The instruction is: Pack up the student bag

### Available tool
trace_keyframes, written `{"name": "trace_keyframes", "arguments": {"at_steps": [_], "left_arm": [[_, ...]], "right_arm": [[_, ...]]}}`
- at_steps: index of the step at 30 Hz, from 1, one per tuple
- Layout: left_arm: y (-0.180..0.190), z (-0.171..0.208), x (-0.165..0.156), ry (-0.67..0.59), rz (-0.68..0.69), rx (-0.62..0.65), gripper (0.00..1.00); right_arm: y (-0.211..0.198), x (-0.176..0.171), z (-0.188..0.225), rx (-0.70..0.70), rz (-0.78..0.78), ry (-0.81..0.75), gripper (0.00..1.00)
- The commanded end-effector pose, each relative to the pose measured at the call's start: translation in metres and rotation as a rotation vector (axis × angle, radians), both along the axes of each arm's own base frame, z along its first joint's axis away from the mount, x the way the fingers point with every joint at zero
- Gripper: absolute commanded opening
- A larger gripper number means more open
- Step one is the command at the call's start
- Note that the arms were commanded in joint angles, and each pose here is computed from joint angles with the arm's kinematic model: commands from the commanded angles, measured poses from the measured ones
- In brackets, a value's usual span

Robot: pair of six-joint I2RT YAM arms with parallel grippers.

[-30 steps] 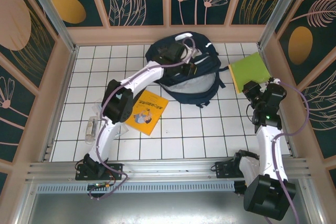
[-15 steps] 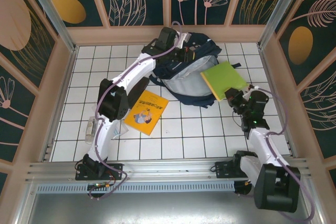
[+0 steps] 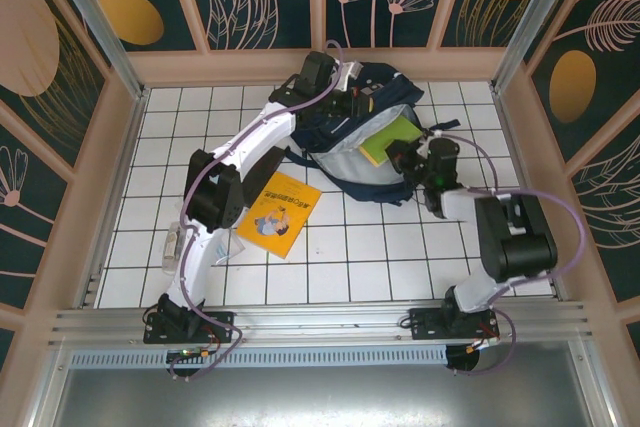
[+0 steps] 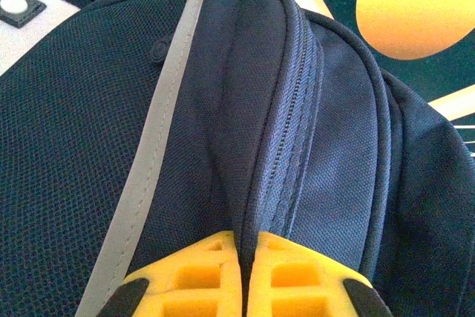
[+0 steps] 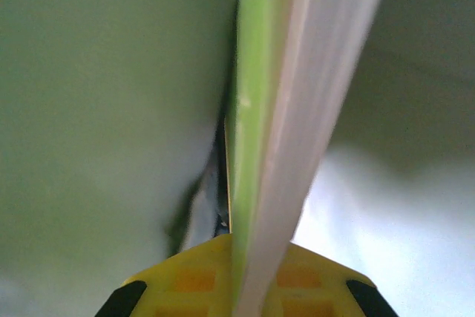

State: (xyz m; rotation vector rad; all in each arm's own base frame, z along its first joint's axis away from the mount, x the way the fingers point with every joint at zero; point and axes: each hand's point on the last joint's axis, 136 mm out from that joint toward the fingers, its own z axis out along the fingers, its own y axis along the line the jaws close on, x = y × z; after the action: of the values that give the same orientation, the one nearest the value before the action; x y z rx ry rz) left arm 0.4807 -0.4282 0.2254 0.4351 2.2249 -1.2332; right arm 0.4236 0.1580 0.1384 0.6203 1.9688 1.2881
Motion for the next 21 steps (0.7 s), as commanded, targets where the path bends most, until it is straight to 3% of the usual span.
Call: {"name": "trace_keyframes", "arguments": {"at_steps": [1, 8, 14, 15, 17, 18, 21], "left_arm": [[0.0, 0.09, -0.01, -0.154, -0.03, -0.158, 0.0], [-0.001, 0.102, -0.015, -0.155, -0.043, -0.192, 0.0], [0.003, 0.098, -0.01, -0.162, -0.008, -0.173, 0.0], [0.003, 0.098, -0.01, -0.167, -0.005, -0.172, 0.0], [0.003, 0.098, -0.007, -0.169, 0.003, -0.177, 0.0], [0.003, 0.099, -0.006, -0.171, 0.007, -0.18, 0.0], [0.002, 0.103, -0.002, -0.181, 0.015, -0.188, 0.0]], "right_arm": [[0.023, 0.035, 0.046, 0.06, 0.008, -0.19, 0.0], [0.044, 0.085, 0.003, 0.14, -0.061, -0.096, 0.0], [0.041, 0.095, -0.03, 0.132, -0.148, 0.052, 0.0], [0.038, 0.094, -0.035, 0.119, -0.164, 0.08, 0.06], [0.034, 0.09, -0.037, 0.091, -0.181, 0.129, 0.49], [0.032, 0.088, -0.037, 0.081, -0.181, 0.147, 0.64], [0.026, 0.08, -0.037, 0.04, -0.192, 0.207, 0.94]]}}
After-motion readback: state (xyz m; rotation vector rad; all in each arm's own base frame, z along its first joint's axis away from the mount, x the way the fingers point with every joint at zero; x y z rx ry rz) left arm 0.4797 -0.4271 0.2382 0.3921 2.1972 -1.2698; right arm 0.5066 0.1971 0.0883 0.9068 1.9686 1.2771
